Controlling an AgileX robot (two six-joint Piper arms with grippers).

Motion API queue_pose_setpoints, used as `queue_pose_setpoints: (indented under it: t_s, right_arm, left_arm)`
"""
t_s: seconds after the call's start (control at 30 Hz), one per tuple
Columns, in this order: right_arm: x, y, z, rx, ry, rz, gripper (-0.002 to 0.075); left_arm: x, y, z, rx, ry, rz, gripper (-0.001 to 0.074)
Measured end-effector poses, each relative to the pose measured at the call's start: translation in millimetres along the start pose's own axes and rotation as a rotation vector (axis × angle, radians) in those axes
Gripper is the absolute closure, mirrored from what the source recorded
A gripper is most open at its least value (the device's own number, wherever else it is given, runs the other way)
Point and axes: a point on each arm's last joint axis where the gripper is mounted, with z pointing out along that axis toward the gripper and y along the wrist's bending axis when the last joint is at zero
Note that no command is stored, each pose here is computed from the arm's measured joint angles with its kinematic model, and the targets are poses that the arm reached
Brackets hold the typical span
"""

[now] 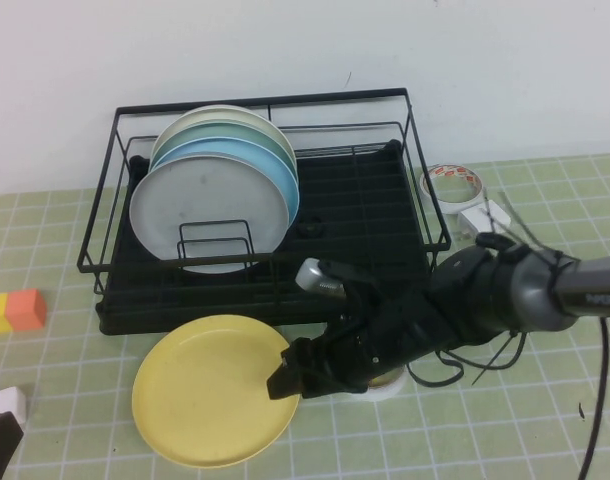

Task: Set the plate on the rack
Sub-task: Pick up the plate from the table

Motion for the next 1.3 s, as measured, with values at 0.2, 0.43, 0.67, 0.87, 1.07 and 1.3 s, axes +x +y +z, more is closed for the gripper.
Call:
queue_pose_setpoints:
  t_s: [0.2, 0.43, 0.67, 0.87, 1.07, 1.3]
  right_arm:
    - [2.0, -12.3, 10.8, 0.046, -0.005, 0.054, 0.0314]
    - [1.8, -16.7, 18.2, 0.038, 0.007, 0.068, 0.0384]
    - [-1.3, -19.9, 24.1, 0.028, 0.007, 0.079, 0.0642]
    - [-0.2, -18.6, 24.9, 0.006, 0.021, 0.086, 0.0710]
    - [-4.8, 5.4, 4.5, -0.044, 0.049, -0.022, 0.0713]
    - [-20.9, 50.8, -48.2, -0.049, -0.026, -0.217, 0.0713]
  left_arm:
    - [-0.6, 0.1, 0.0, -0.001, -0.007, -0.002, 0.0737]
    - [-0.6, 0.0, 0.0, 0.000, -0.007, -0.004, 0.0737]
    - [-0.6, 0.0, 0.0, 0.000, -0.007, -0.004, 0.0738]
    - [0.4, 0.0, 0.1, 0.001, 0.003, -0.004, 0.0738]
    - [10.7, -8.7, -1.0, 0.088, 0.123, -0.133, 0.0734]
    - [15.2, -23.3, -4.5, 0.229, 0.212, -0.312, 0.0397]
